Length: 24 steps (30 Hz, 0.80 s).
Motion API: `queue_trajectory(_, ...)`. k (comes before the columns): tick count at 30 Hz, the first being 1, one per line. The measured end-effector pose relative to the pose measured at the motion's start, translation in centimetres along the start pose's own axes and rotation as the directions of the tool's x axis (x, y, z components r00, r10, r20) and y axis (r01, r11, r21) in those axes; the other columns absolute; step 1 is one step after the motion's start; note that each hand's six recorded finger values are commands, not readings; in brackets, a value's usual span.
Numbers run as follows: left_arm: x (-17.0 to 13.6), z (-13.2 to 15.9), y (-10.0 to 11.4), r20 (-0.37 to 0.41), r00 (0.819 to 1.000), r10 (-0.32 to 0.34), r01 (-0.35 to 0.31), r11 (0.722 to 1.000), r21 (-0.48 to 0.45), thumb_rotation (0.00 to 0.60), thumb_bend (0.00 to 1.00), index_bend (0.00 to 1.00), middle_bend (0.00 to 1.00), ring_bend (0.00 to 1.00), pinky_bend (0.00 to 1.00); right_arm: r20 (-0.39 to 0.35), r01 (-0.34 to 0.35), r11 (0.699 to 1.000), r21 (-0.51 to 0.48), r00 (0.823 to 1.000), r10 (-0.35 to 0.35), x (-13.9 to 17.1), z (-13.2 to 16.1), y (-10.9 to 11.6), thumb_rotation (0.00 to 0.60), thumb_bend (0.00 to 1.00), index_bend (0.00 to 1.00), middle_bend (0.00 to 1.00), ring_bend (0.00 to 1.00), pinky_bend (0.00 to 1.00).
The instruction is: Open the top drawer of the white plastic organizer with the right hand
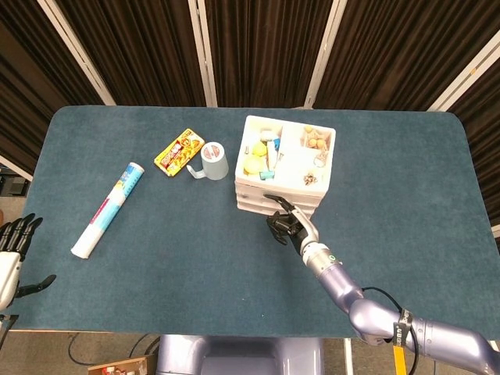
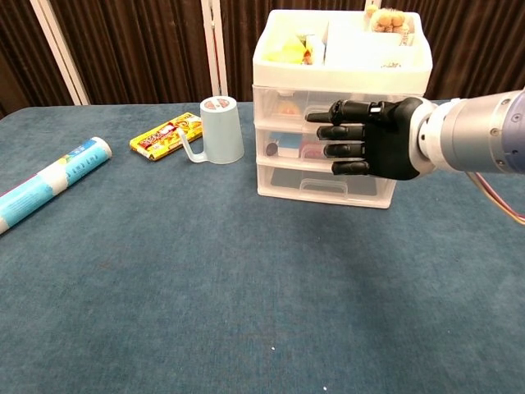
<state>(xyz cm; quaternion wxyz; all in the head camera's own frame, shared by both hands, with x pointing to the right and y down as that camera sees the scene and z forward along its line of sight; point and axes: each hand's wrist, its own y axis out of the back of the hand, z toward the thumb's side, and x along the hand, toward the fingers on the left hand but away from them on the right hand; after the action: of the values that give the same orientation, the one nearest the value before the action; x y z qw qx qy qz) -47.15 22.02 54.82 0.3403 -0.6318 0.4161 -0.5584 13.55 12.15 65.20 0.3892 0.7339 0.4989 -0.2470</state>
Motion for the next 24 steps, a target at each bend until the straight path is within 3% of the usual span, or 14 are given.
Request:
queue_trajectory(15, 0.0, 0.2, 0.0, 0.005, 1.0, 0.002, -0.002, 1.0, 0.005, 0.6, 0.0, 0.0, 0.0, 0.0, 0.05, 0.038, -0.045, 0.999, -0.017, 0.998, 0.046, 1.7, -1.3, -0.2, 0.6, 0.85, 0.21, 0.87, 0.82, 0.93)
queue_trajectory(20, 0.0, 0.2, -0.1, 0.004, 1.0, 0.002, -0.002, 1.0, 0.005, 0.6, 0.0, 0.0, 0.0, 0.0, 0.05, 0.049, -0.06, 0.998, 0.007, 0.997, 0.06, 2.3, -1.9, -0.5, 0.6, 0.83, 0.02, 0.85, 0.8, 0.92)
queue_trajectory(24, 0.0, 0.0, 0.0, 0.0, 1.0, 0.003, -0.003, 1.0, 0.004, 0.6, 0.0, 0.0, 0.0, 0.0, 0.05, 0.044, -0.059, 0.996, 0.065, 0.997, 0.057, 2.9, -2.3, -0.5, 0.6, 0.78, 0.0, 0.83, 0.79, 0.9)
